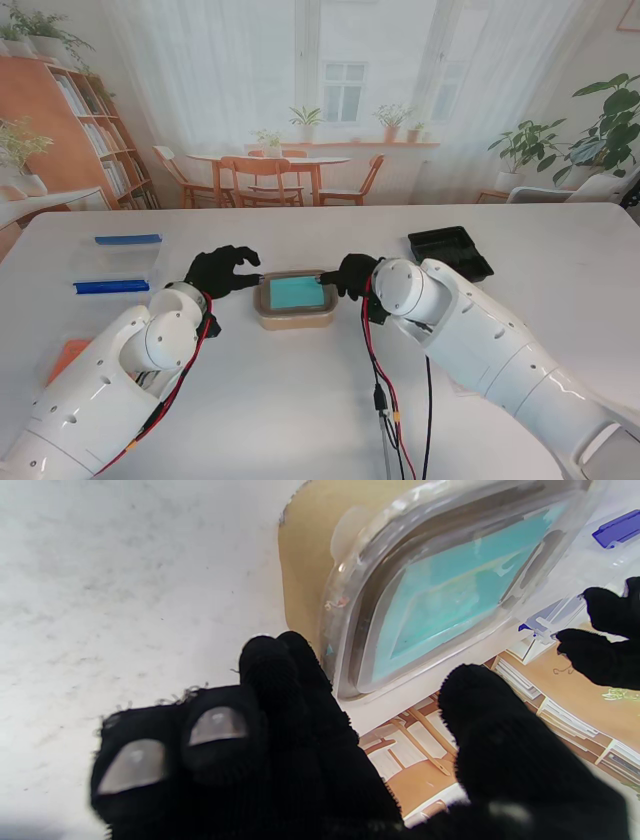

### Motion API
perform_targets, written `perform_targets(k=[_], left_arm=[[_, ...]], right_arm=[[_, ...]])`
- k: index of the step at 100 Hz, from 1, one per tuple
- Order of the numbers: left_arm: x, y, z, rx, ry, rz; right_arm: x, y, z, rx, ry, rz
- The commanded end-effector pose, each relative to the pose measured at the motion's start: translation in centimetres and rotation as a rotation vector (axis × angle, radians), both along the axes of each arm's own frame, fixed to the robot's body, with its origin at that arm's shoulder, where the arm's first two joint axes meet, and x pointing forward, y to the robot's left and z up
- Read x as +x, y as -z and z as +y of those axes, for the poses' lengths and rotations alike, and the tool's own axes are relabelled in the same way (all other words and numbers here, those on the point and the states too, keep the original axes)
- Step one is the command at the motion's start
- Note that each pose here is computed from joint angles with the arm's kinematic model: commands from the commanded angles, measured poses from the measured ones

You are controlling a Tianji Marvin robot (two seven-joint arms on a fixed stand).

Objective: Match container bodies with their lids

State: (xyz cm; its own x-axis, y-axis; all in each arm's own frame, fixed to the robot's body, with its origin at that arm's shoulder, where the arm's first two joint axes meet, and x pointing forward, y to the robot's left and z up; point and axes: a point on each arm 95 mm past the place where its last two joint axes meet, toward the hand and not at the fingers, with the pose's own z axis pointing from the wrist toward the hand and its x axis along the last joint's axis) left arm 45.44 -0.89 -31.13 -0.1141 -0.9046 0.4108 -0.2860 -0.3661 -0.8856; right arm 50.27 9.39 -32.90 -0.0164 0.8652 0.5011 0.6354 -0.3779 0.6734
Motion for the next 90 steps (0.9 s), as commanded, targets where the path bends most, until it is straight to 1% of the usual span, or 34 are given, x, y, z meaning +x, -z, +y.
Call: perform_targets(k=[1,24,34,47,70,90], left_arm=[[-0.6,0.7,-0.4,-0.002,0.023,0.013],[-1.2,1.4,-0.7,-0.018,0.09,0.018],[-1.4,1.6,-0.8,-0.011,0.106,0.036],[-1.7,1.9,-0.7,0.016,0.116,0.057],[-1.9,2.7,-0.6,0.054,0.11,0.09],[-1.8,3.1,-0.6,0.059,0.105,0.112]], right_arm=[[-0.3,0.2,0.2,0.005,-0.007,0.015],[-0.4,0.3,0.3,0.006,-0.005,0.01],[-0.5,0.3,0.2,0.006,-0.001,0.01],[-0.6,0.5,0.1,0.007,0.006,0.01],[-0.8,0.7,-0.1,0.01,0.021,0.015],[-0.9,1.1,-0.6,0.007,0.042,0.024]])
